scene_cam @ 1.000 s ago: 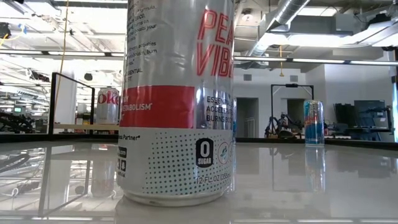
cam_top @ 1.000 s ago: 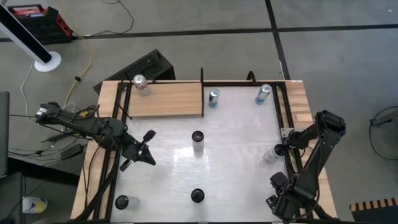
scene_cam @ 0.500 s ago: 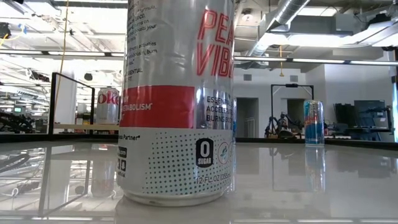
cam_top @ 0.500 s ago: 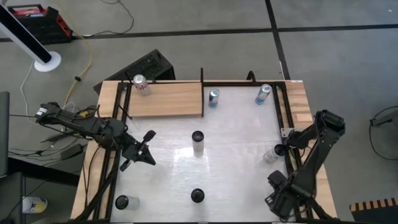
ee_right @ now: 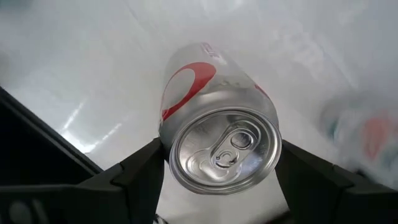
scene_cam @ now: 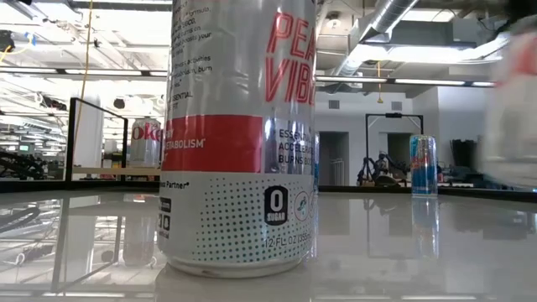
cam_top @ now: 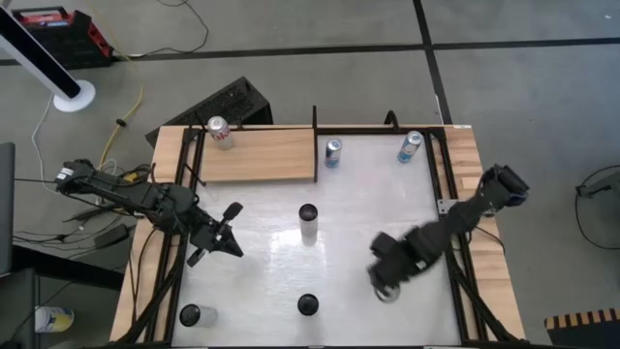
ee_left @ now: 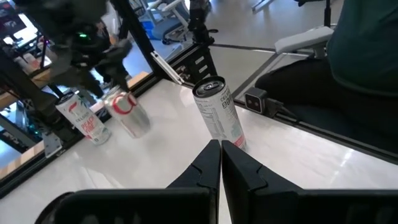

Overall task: Place canned beverage on shelf
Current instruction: Move the silver soda can to the middle of the table

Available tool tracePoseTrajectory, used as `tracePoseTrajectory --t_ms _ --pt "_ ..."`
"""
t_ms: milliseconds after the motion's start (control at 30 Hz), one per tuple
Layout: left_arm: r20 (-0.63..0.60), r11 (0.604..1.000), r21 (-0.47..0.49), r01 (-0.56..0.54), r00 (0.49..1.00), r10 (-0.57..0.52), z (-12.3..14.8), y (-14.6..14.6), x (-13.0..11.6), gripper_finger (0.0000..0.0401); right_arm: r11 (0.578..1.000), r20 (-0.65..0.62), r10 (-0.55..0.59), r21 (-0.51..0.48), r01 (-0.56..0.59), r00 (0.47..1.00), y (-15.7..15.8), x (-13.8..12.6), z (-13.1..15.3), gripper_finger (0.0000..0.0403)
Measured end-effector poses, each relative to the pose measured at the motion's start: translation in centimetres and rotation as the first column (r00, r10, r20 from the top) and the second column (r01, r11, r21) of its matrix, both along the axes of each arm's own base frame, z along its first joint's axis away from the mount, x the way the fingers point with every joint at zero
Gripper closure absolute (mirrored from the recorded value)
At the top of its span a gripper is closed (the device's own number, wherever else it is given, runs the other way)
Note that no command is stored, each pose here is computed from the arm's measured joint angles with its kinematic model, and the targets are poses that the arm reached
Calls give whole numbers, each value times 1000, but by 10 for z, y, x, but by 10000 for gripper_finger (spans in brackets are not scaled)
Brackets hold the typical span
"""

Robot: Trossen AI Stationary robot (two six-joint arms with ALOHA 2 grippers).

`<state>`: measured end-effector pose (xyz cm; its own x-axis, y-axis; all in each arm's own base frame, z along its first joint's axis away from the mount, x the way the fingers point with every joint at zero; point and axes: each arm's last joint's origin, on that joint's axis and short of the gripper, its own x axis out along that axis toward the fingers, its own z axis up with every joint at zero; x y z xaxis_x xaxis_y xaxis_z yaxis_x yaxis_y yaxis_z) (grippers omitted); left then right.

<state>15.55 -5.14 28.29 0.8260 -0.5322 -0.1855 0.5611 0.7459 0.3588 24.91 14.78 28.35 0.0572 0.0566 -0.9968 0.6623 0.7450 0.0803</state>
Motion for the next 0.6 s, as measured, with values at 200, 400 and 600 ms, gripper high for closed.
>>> tracePoseTrajectory --t_ms 200,400,600 --pt "-33 1000 8 0 999 0 -3 0 -1 401 998 93 70 -12 -69 993 -56 33 11 113" --pt "-46 1000 16 1 999 0 -5 0 -1 401 998 116 69 -19 -67 991 -114 46 18 122" --pt "-62 1000 19 1 998 0 -6 0 -1 401 999 36 34 -16 -34 999 -165 54 3 131"
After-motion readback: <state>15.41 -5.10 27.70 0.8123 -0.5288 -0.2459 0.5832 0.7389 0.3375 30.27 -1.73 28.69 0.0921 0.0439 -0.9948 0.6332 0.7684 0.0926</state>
